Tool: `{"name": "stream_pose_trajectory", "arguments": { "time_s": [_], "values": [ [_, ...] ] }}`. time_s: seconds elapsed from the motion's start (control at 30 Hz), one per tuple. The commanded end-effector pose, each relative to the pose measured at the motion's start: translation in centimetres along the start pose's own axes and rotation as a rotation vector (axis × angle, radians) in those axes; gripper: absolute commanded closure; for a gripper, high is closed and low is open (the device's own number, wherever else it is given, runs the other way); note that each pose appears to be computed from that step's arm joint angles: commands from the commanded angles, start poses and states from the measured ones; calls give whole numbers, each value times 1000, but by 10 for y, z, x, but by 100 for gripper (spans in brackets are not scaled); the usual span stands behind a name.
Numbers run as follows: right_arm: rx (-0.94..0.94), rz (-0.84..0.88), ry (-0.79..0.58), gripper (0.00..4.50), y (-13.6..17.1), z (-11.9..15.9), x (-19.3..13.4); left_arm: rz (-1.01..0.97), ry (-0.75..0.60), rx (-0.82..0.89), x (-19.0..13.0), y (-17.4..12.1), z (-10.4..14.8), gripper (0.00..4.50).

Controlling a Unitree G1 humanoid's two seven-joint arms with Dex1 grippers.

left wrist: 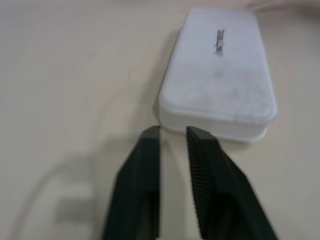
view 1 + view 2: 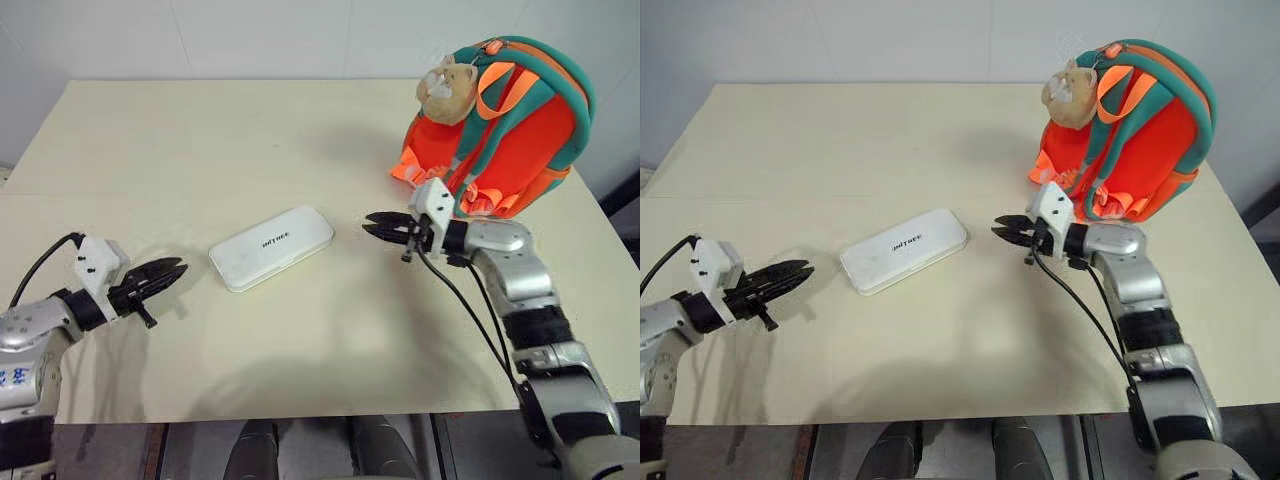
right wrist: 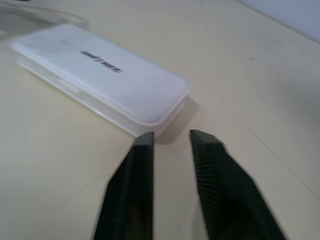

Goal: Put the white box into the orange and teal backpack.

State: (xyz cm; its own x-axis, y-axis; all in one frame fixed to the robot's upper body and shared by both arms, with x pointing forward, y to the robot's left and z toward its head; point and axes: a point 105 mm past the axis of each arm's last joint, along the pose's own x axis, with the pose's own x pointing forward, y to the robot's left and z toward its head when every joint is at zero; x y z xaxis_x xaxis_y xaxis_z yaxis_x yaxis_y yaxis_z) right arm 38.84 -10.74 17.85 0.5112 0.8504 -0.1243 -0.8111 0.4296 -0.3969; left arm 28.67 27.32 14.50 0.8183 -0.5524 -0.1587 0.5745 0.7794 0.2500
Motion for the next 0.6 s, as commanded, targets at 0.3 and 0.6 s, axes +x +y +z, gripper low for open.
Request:
{"name": "stream_pose_trajectory", "arguments": {
  "time_s": [0.3, 0.6],
  "values": [
    [-36, -86, 55, 446, -22, -6, 55, 116, 9, -93, 38, -26, -5, 447],
    [38, 50, 65, 446, 10, -23, 71, 93, 11, -119, 55, -36, -7, 447]
  ]
}}
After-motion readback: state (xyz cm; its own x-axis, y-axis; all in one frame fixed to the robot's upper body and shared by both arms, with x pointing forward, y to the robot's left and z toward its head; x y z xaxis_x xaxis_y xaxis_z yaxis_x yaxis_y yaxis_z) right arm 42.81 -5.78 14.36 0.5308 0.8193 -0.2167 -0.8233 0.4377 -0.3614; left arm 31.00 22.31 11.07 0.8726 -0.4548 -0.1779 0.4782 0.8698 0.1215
